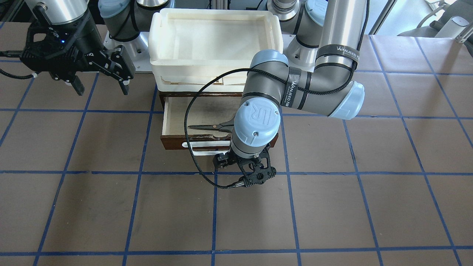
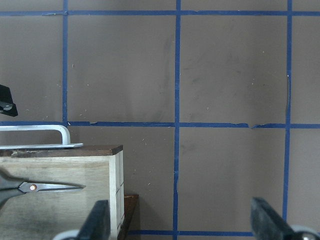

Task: Put scissors in drawer and close it
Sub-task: 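Push the drawer front with the left gripper toward the cabinet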

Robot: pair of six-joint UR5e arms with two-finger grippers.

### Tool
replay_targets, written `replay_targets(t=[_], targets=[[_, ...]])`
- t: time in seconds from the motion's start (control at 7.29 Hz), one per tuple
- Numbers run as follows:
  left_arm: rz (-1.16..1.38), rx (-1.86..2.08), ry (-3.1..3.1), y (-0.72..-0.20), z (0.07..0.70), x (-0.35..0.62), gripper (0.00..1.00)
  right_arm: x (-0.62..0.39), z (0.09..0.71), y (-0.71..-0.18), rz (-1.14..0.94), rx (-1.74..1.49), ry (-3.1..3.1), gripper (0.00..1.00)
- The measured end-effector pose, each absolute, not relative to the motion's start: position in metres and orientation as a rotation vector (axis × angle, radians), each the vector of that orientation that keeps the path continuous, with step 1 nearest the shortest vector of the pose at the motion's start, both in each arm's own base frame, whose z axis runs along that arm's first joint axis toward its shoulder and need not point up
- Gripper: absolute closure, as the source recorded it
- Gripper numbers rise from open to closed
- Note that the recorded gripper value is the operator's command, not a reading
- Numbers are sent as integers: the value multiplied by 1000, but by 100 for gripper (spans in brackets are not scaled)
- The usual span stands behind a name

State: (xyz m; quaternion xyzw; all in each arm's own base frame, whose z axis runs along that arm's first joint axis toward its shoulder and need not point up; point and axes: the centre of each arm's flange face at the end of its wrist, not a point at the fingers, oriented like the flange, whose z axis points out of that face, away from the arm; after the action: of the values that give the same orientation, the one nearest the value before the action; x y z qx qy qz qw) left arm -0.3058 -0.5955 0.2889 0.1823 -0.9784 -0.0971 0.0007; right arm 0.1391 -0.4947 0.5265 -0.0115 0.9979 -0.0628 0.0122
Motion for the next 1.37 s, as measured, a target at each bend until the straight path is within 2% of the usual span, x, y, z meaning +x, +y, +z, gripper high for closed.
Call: replay_targets(t=[1.37], targets=[[-477,576,-3098,-570,290,-310,0,139,530,-491,-192,0,3111,0]])
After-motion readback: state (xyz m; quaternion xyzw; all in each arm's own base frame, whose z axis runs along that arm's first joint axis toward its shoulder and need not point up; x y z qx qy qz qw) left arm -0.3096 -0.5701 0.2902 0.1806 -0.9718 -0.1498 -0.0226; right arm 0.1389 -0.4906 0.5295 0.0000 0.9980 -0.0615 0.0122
